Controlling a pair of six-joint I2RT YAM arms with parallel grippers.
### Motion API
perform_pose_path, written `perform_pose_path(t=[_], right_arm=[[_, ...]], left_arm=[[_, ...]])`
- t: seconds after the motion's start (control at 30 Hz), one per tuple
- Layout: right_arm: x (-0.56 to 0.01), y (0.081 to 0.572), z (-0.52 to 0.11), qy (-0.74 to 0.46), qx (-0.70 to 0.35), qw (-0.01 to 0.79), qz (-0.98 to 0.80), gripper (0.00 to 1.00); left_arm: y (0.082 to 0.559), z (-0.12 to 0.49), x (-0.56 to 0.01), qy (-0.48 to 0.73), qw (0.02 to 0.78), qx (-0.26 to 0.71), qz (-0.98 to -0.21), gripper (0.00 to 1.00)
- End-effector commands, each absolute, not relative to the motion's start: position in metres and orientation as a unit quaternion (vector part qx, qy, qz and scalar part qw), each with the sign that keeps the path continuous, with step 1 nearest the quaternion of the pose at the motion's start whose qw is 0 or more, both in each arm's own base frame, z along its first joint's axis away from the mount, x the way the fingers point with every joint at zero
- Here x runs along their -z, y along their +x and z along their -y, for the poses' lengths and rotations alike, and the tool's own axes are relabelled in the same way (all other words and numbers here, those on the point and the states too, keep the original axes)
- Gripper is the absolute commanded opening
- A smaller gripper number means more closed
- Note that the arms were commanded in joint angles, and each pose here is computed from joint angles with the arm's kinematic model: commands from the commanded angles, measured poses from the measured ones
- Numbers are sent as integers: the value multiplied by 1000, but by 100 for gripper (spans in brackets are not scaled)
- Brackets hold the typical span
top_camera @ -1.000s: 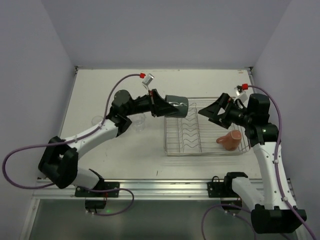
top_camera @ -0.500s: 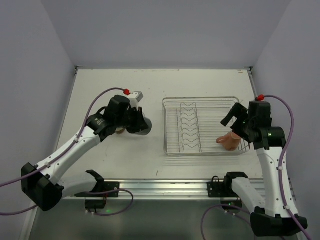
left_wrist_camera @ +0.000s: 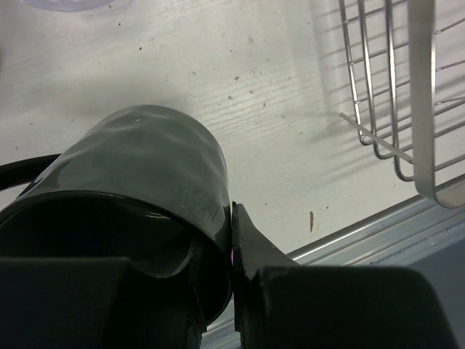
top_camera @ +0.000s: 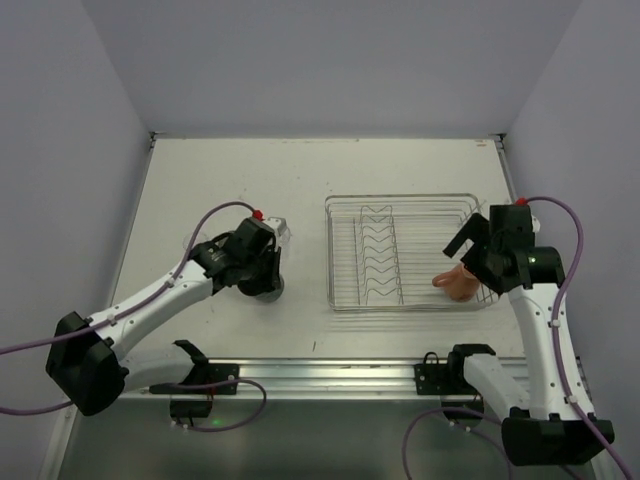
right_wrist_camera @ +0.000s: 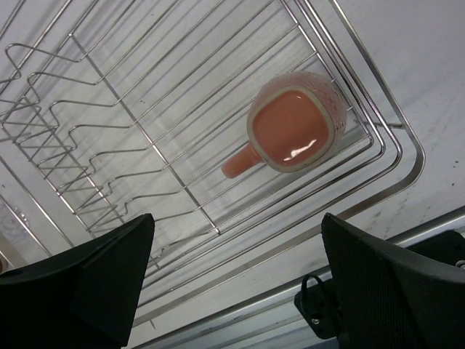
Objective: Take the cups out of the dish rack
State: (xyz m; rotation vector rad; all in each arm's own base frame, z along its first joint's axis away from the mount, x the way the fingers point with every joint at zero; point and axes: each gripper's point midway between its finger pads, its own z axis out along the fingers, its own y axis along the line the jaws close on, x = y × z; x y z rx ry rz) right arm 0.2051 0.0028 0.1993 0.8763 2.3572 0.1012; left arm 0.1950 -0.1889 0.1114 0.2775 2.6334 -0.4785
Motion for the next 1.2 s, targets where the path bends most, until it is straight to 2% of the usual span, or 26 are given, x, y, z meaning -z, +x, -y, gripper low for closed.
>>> perform_pose_path(t=[0.0,0.6,0.83,1.03,1.17], right_arm=[[-191,200,1,357,-27,299,-885,99],[-157,201,10,373,15,259,-891,99],[-154,204,19,385,42,254,-886,99],[-149,204,37,417,65,241,-874,99],[-139,209,40,423,63,224,-876,99]], left_arm=[[205,196,-105,95,242,166,-951,0],[209,187,-49,83,207,95,-970,1],[212,193,-61,85,227,112,-964,27],[213,200,-74,94,238,135,-957,38],[214,205,-83,100,245,149,-953,39]])
